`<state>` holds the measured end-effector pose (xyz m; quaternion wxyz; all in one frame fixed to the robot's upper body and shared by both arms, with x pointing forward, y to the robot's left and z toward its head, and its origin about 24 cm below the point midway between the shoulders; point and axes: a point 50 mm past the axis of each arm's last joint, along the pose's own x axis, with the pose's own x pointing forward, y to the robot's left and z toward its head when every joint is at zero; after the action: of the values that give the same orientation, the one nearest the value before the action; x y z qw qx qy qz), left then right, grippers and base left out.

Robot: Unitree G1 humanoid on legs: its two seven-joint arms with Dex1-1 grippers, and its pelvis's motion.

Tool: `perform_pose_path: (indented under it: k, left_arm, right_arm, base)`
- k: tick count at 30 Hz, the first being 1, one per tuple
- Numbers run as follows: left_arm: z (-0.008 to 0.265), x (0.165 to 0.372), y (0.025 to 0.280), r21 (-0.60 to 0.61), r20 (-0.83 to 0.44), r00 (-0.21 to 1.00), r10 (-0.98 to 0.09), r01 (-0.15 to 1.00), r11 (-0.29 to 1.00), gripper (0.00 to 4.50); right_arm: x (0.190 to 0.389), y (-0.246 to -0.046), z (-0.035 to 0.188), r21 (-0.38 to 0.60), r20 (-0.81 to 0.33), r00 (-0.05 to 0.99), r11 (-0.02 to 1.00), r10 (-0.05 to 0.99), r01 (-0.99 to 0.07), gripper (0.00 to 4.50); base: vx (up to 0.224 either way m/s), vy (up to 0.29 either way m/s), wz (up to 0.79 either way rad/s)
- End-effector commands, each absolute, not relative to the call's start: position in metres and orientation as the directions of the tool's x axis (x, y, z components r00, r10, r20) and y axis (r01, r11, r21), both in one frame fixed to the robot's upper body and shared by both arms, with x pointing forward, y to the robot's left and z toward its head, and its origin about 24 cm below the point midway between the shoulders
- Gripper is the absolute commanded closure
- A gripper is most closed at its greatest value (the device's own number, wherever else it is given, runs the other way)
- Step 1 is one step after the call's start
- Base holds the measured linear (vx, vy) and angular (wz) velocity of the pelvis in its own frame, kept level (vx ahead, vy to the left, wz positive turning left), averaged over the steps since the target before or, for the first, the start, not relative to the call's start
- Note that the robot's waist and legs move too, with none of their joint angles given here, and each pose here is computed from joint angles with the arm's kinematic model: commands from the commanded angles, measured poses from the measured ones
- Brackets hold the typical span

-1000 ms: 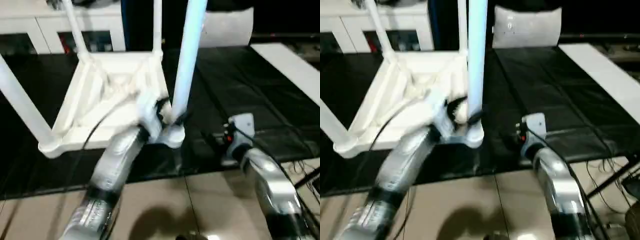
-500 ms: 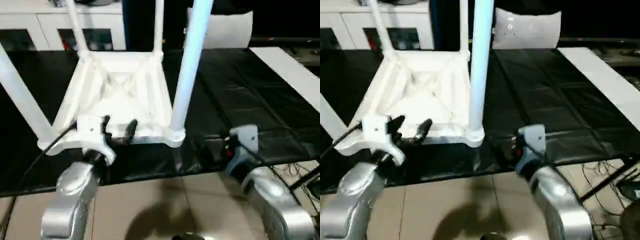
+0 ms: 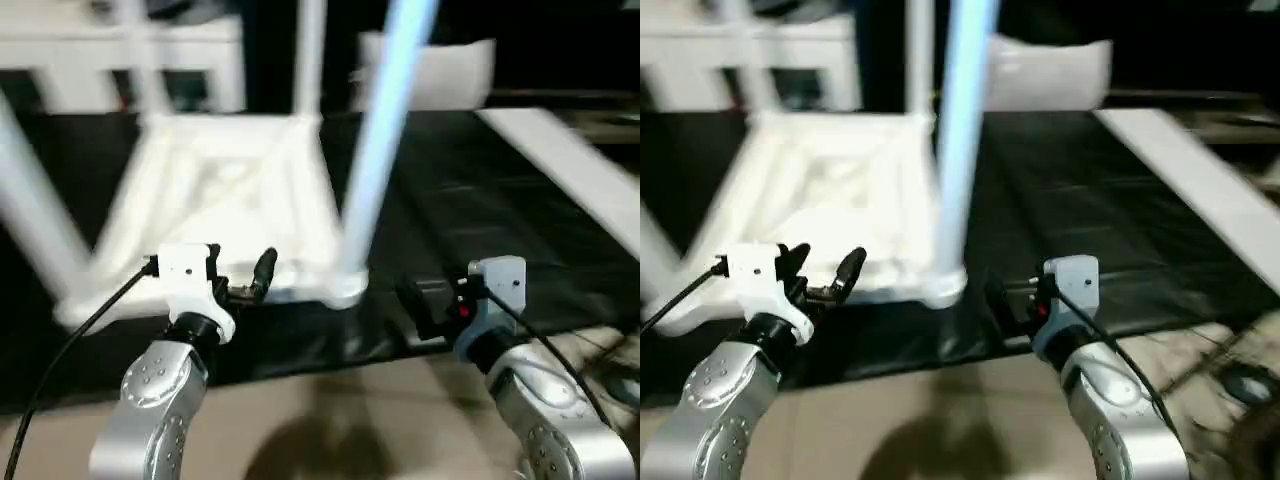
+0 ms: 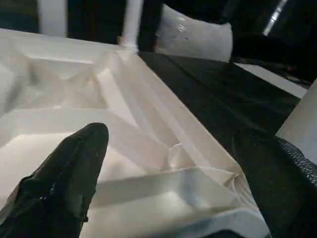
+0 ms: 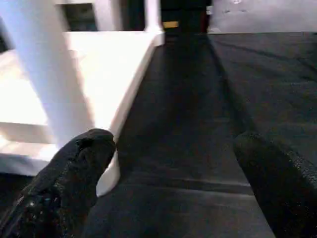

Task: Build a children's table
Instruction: Rotate leg to tighten

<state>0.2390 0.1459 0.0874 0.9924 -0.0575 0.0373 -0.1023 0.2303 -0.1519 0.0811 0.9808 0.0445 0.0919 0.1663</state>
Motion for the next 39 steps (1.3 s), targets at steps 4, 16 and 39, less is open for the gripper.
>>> perform_pose_path:
  k: [4, 16, 39]
  left_arm:
    - [0.089, 0.24, 0.139, -0.095, -0.069, 0.97, -0.234, 0.227, 0.969, 0.08]
    - [0.088, 0.236, 0.133, -0.093, -0.074, 0.956, -0.284, 0.277, 0.956, 0.08]
    - [0.087, 0.25, 0.128, -0.023, -0.359, 0.296, -0.885, 0.945, 0.325, 0.33]
  right_arm:
    - [0.235, -0.153, 0.084, 0.101, -0.149, 0.93, 0.941, 0.336, -0.323, 0.0]
    - [0.231, -0.164, 0.08, 0.081, -0.176, 0.954, 0.969, 0.244, -0.233, 0.0]
    - [0.215, -0.2, 0.075, -0.057, -0.375, 0.7, 0.739, 0.608, -0.671, 0.0]
  base:
    - [0.114, -0.005, -0.03]
    - [0.165, -0.009, 0.2]
    - [0.009, 0.003, -0.04]
